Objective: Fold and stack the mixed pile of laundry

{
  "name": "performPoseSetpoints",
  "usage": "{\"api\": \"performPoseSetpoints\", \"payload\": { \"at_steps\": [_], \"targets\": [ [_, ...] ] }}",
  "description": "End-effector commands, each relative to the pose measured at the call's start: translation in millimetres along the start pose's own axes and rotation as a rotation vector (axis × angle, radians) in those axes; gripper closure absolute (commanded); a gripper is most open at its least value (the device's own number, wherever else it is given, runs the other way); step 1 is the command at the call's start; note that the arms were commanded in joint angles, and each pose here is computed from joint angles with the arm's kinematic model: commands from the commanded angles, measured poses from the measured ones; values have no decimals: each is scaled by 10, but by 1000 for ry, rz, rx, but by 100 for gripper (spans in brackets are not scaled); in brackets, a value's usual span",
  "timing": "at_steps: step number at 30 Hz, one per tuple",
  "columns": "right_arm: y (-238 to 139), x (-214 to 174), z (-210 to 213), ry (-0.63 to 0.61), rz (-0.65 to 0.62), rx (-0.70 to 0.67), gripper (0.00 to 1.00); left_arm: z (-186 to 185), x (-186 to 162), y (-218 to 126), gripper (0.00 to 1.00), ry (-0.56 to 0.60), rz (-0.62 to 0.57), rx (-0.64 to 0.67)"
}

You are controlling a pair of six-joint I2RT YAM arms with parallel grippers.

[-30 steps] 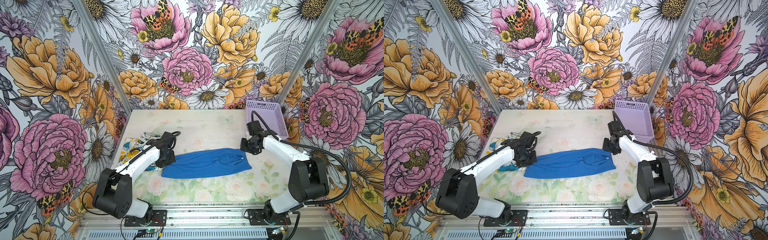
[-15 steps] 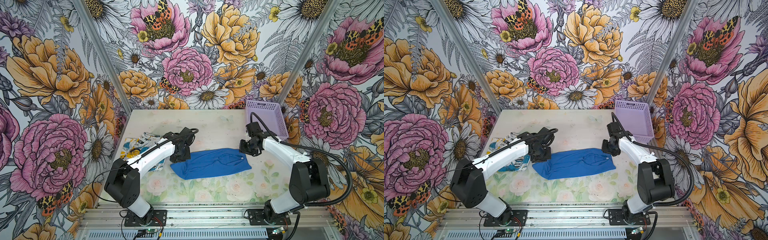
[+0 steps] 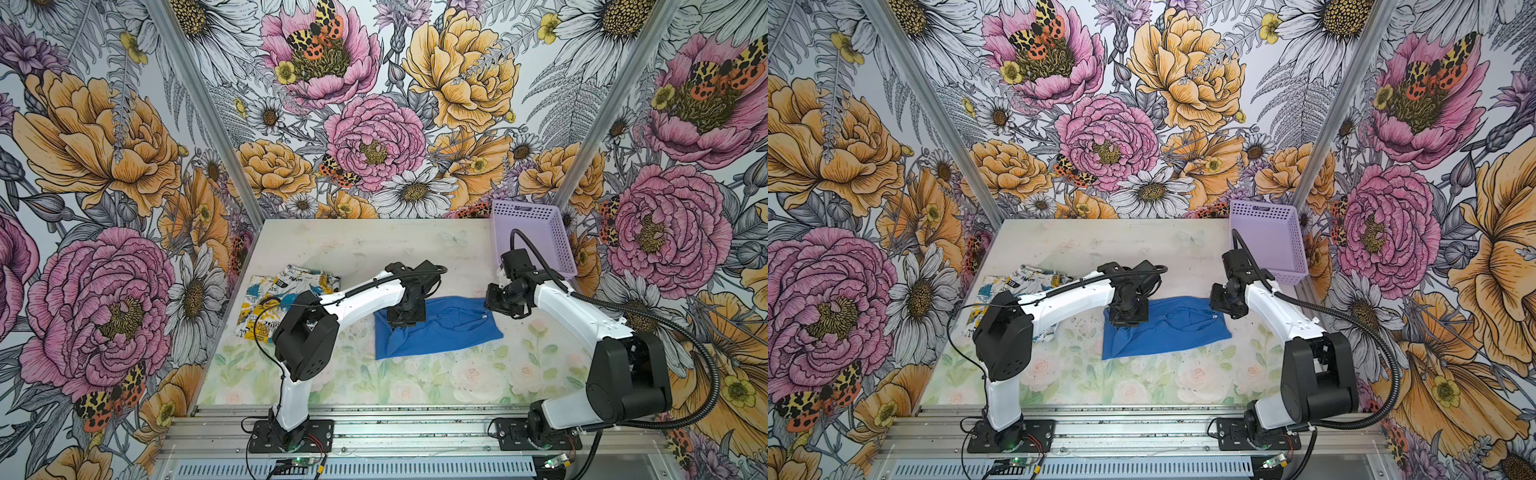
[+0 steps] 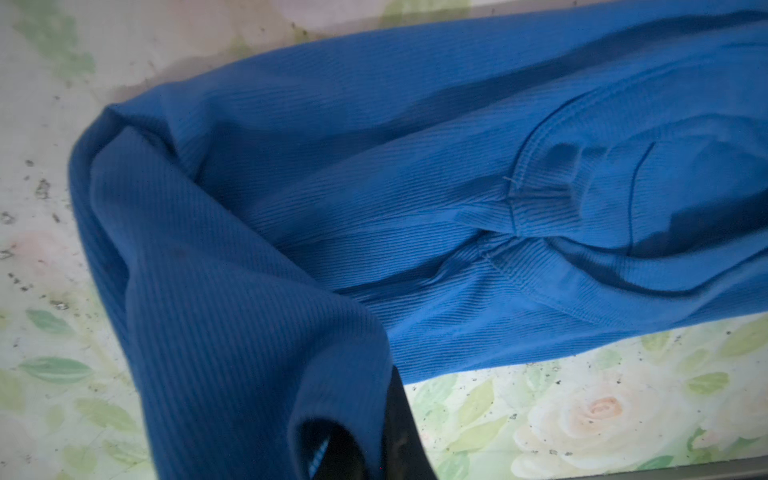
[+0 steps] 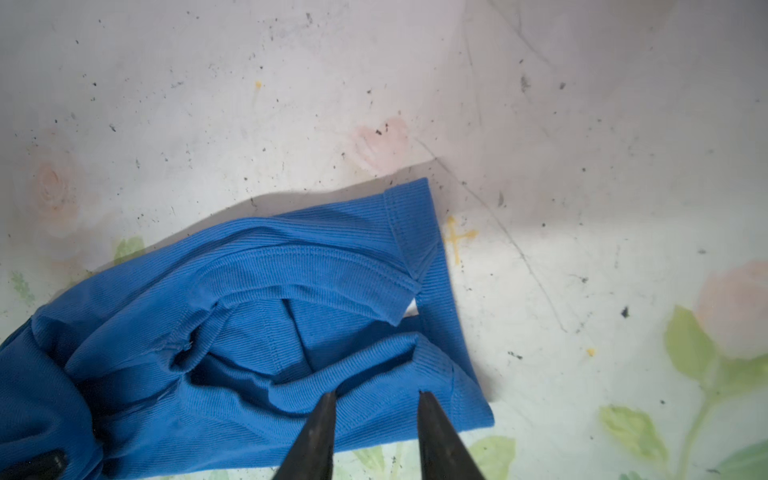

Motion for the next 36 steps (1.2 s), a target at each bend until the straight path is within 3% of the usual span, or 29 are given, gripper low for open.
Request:
{"api": "performPoseSetpoints", "payload": {
  "at_steps": [1, 24, 28, 30, 33, 36],
  "targets": [
    [-77, -23, -27, -9, -14, 20, 65, -143, 74, -104, 100, -23, -11, -37],
    [-164, -97, -189, 18, -13, 42, 64, -646, 245, 48, 100, -1, -22, -40],
    [-157, -141, -204, 21, -3, 43, 64, -791, 318, -53, 56, 16, -60, -70],
    [-157, -169, -200, 22, 3, 49, 64, -820, 349, -175, 42, 16, -86, -89],
    [-158, -216, -157, 31, 14, 72, 63, -768, 378, -387, 32, 10, -132, -100],
    [-154, -323, 29, -5, 41, 114, 61, -555, 399, -597, 30, -22, -182, -82]
  ]
}}
Point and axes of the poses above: each gripper's point midway between its finger pads, its own y axis out along the fingers, its own z axis along the line the jaws close on, x = y × z, the point moved 1 cm from there along -y, back along the fingers, and after that the axes turned 5 degrees about y, right-handed, at the moved point
